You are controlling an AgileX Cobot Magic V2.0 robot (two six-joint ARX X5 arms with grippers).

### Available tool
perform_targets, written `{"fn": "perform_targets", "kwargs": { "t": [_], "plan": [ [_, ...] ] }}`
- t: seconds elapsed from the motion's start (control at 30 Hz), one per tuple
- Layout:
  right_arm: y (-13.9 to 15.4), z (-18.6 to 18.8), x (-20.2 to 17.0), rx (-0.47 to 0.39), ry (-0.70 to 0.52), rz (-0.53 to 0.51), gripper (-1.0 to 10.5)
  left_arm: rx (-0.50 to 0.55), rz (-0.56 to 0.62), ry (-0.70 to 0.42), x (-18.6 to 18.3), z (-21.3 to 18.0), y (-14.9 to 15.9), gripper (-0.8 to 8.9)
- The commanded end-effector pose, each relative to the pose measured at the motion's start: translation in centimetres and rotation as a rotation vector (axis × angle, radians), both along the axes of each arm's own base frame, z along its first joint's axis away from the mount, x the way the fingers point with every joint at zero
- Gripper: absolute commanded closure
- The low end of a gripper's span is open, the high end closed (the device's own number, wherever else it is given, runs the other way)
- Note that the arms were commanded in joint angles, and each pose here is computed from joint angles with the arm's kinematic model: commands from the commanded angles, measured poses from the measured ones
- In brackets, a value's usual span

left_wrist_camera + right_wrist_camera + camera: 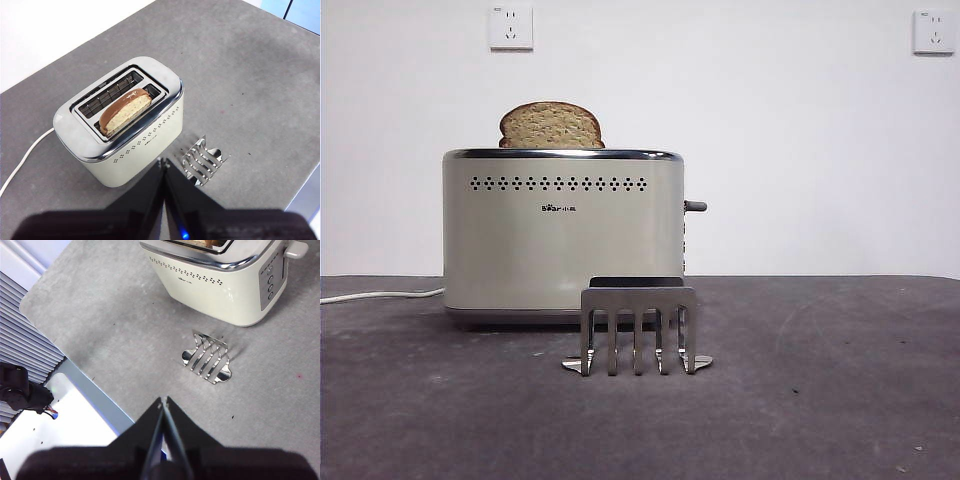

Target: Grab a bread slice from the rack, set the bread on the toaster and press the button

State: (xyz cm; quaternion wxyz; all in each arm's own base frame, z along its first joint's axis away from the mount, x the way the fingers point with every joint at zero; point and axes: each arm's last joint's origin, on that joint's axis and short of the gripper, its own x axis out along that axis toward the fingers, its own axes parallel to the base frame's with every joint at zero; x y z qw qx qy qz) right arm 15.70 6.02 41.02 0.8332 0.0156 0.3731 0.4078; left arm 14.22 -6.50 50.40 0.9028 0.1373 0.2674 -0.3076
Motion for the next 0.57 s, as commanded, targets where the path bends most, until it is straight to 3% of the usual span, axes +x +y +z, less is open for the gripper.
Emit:
{"fn": "perform_targets", "kwargs": {
  "t": [0.03,0.13,0.23,0.4,0.57],
  "plan": [
    [0.0,-0.2,0.0,-0.006,-0.004,0.003,9.5,0.028,0.027,0.046,0.0,-0.5,0.2,8.17],
    [0.0,-0.2,0.0,-0.006,-0.003,0.003,9.5,0.025,0.045,0.023,-0.4,-0.2,0.5,8.17],
    [0.0,-0.2,0.0,-0.006,-0.003,0.003,9.5,0.026,0.046,-0.070,-1.4,0.5,1.3,8.17],
    [0.0,-0.2,0.0,-0.007,-0.004,0.003,9.5,-0.065,0.139,-0.412,-4.4,2.4,3.5,8.17],
    [0.0,-0.2,0.0,-0.006,-0.003,0.003,9.5,-0.106,0.269,-0.676,-7.1,0.1,5.1,8.17]
  ]
}}
